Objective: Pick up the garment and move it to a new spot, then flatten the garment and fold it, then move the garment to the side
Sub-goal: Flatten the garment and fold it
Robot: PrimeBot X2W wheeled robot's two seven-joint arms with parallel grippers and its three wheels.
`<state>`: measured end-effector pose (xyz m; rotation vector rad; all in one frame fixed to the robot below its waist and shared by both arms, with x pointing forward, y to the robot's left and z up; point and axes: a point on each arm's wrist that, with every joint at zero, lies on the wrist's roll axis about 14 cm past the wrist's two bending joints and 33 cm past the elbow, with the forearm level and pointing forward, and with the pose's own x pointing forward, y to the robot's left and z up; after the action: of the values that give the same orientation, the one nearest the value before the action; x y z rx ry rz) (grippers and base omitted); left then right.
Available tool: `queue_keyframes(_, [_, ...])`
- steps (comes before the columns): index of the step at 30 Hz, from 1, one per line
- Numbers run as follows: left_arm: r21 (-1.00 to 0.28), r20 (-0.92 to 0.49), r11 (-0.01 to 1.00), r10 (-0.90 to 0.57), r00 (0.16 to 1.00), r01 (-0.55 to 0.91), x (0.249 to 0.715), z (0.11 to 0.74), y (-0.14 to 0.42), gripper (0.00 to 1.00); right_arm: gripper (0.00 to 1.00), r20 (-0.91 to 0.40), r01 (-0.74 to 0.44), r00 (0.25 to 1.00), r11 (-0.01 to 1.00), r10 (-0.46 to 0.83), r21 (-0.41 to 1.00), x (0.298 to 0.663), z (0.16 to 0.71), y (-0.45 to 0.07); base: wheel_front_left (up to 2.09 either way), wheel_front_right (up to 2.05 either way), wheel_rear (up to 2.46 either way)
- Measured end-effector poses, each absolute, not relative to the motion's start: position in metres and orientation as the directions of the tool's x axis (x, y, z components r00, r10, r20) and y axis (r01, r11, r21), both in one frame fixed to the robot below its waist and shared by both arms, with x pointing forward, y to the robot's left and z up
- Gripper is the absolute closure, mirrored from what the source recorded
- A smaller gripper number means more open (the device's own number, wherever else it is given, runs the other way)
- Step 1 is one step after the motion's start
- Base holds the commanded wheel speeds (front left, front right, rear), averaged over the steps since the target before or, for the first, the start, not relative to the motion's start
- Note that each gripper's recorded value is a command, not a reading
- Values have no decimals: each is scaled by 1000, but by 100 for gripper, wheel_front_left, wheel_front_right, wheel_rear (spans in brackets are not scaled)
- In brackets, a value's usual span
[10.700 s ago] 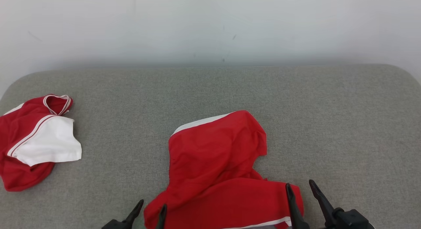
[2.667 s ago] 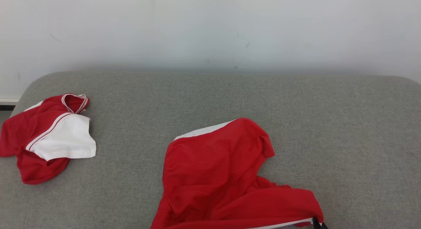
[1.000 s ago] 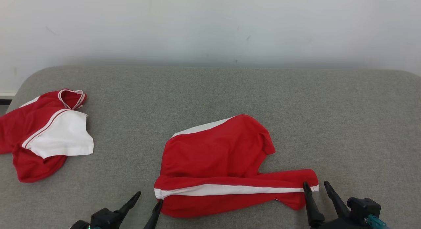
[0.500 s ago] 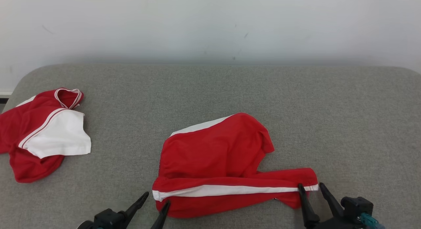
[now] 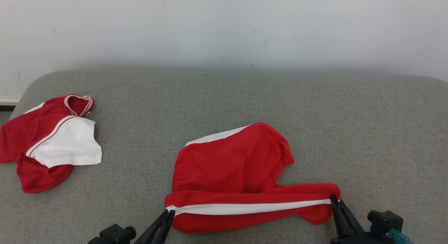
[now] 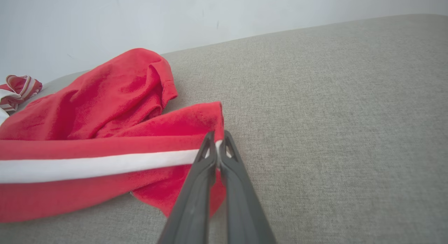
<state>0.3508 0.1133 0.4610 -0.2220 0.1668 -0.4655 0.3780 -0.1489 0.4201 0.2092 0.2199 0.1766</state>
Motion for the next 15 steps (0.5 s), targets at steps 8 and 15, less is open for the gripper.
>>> queue_keyframes(8, [-249,-98,875,-449,888,415,341,463,119,100,100,-200,-156,956,950,214,271,364,418,-144,0,0,0])
queue_keyframes(15, [-139,-21,865,-489,872,482,380,506,120,100,100,-134,-226,953,933,271,281,396,445,-137,0,0,0])
